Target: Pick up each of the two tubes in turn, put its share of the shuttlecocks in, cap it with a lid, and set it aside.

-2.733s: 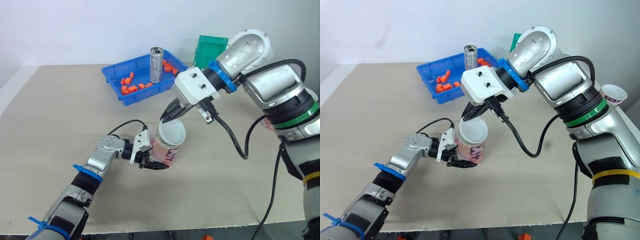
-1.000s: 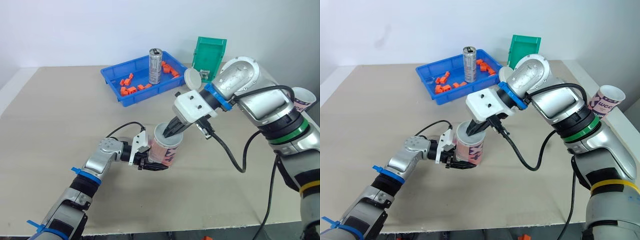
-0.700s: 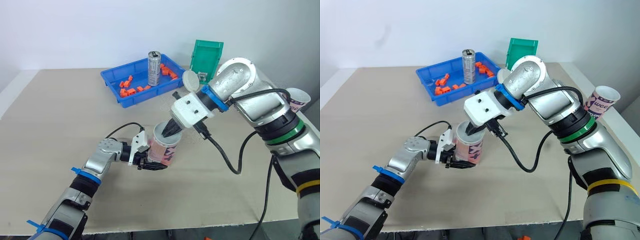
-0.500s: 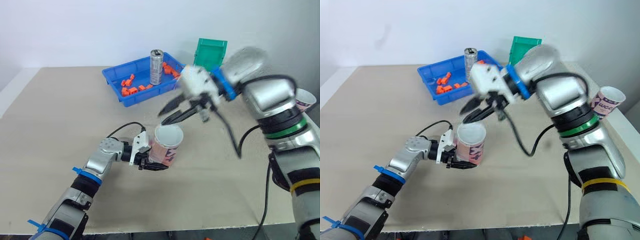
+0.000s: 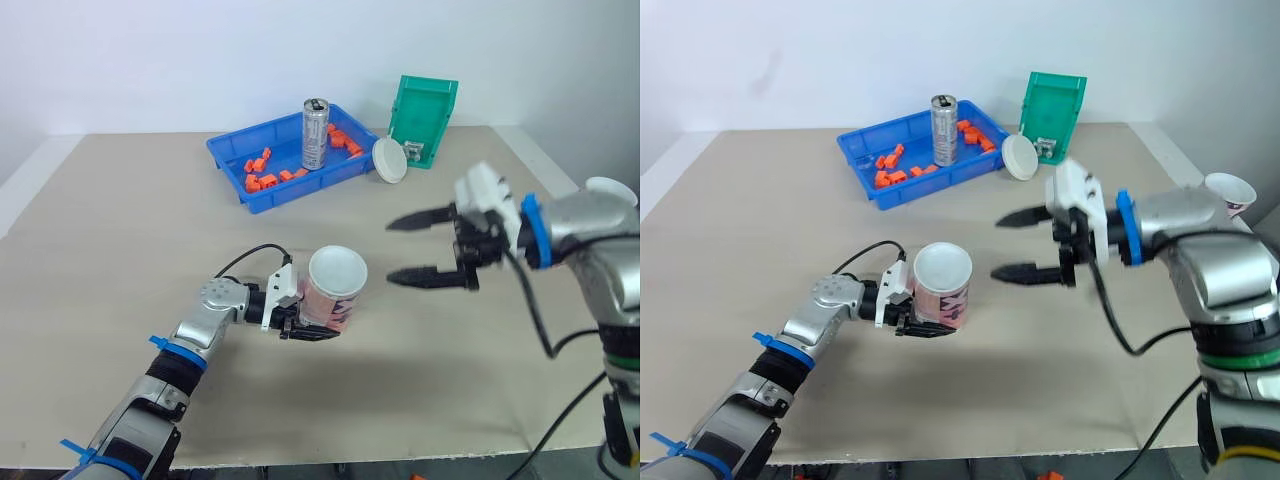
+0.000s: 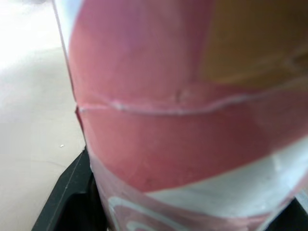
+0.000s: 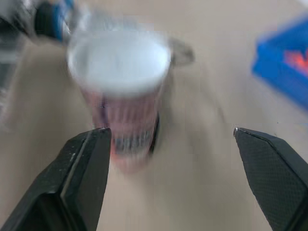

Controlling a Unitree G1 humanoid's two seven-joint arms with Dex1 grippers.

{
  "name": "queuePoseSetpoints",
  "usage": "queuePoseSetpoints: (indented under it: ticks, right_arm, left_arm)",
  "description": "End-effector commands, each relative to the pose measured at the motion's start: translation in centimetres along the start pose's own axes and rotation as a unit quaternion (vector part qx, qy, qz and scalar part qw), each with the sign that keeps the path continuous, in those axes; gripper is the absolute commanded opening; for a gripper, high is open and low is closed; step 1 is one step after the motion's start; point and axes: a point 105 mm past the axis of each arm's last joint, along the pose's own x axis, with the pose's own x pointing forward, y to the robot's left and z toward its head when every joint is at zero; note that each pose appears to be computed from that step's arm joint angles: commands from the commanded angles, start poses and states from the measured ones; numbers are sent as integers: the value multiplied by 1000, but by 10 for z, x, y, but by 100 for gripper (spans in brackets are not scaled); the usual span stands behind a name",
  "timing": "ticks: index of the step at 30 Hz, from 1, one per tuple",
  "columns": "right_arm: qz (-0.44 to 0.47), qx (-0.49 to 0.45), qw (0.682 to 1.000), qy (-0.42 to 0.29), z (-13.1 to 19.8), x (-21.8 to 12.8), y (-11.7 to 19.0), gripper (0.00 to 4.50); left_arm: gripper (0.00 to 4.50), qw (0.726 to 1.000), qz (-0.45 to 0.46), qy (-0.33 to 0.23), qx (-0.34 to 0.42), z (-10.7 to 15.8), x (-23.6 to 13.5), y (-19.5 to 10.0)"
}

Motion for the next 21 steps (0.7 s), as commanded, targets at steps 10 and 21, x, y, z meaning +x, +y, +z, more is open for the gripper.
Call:
queuePoseSetpoints:
  ticks: [10,21]
  right_arm:
    - [-30,36,998,-40,-11,22,29,450]
    - [28,33,999,-15,-22,40,50,450]
  left_arm:
    - [442,1000,22,-3,-8,0,-17,7]
    - [442,996,75,33,21,1,-66,12]
